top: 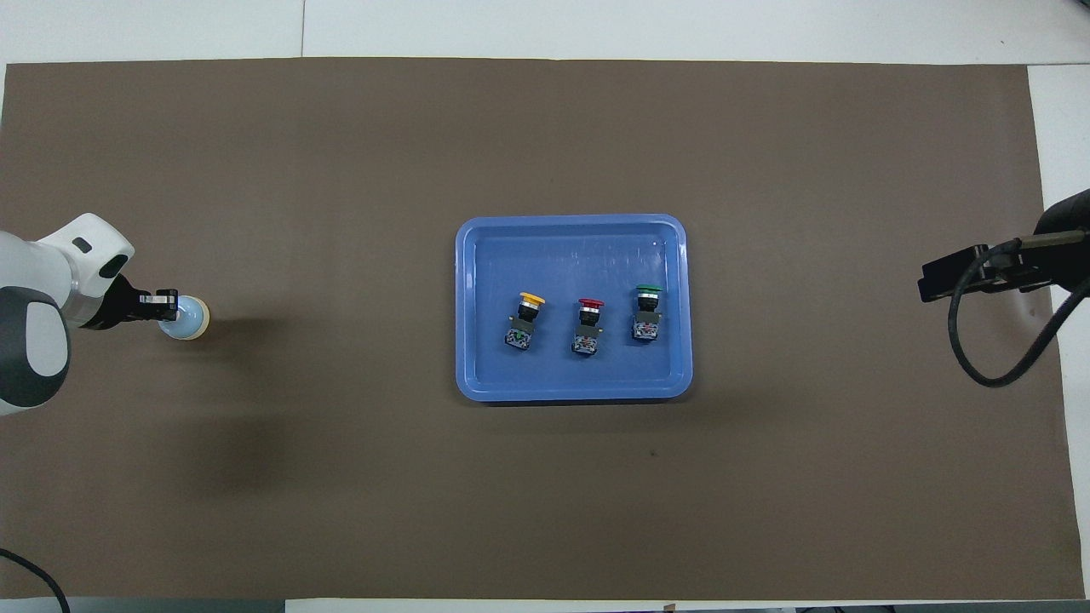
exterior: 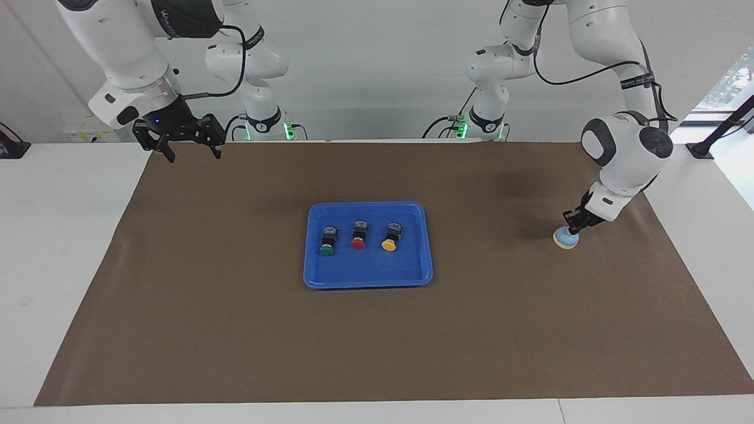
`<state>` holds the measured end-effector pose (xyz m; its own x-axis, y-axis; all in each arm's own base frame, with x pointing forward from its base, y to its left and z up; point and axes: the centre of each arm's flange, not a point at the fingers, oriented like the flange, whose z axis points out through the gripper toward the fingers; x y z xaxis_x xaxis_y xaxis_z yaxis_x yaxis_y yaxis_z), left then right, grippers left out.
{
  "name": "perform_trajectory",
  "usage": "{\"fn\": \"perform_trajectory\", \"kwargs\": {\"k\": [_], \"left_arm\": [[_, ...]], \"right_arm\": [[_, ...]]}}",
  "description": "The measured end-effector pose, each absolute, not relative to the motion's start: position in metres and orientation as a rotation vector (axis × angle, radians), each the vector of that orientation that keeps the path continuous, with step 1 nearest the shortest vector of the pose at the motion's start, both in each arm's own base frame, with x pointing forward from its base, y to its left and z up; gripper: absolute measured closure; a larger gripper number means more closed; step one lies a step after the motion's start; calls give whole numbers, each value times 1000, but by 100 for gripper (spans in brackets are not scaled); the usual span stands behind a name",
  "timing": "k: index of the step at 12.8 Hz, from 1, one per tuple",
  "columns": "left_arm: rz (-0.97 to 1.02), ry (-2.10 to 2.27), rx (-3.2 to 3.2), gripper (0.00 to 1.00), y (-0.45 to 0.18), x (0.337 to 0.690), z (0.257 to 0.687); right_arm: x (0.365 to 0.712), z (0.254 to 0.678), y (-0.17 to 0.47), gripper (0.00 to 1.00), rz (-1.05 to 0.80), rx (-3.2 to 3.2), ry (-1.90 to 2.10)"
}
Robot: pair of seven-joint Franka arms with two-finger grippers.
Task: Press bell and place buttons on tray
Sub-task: 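Raise the left gripper off the bell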
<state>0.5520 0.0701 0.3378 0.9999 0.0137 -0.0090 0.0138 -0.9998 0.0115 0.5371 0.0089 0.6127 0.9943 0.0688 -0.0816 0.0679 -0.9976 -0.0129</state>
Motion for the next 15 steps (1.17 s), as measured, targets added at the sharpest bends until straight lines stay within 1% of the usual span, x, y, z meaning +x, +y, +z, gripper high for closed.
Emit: {"fn": "perform_trajectory", "kwargs": {"k": [1,2,4,5,6,7,9,10,11,13,15], "left_arm": [[-14,22,3130,99,70,552,338],[-10,21,3131,90,71,553,339],[-24,13,3129,66,69,562,356],[-69,1,3124,52,66,570,377],[-127,-18,3117,42,60,576,407],[-174,-45,3111,29,51,582,442],[-197,-93,3109,3,33,582,500],[-193,-117,3109,0,25,577,520],[-205,-137,3108,0,17,571,534],[-231,-154,3105,0,10,558,550],[-242,-153,3105,0,7,552,556]], "right_arm": [[537,614,9,0,125,-3127,-107],[536,614,9,0,124,-3127,-107],[535,615,10,0,133,-3127,-109],[534,615,10,0,135,-3127,-110],[534,616,10,0,133,-3127,-110],[533,616,10,0,132,-3127,-110],[533,617,10,0,130,-3127,-110],[533,617,10,0,130,-3127,-110],[533,617,10,0,130,-3127,-110],[533,617,10,0,130,-3127,-110],[533,617,10,0,130,-3127,-110]]}}
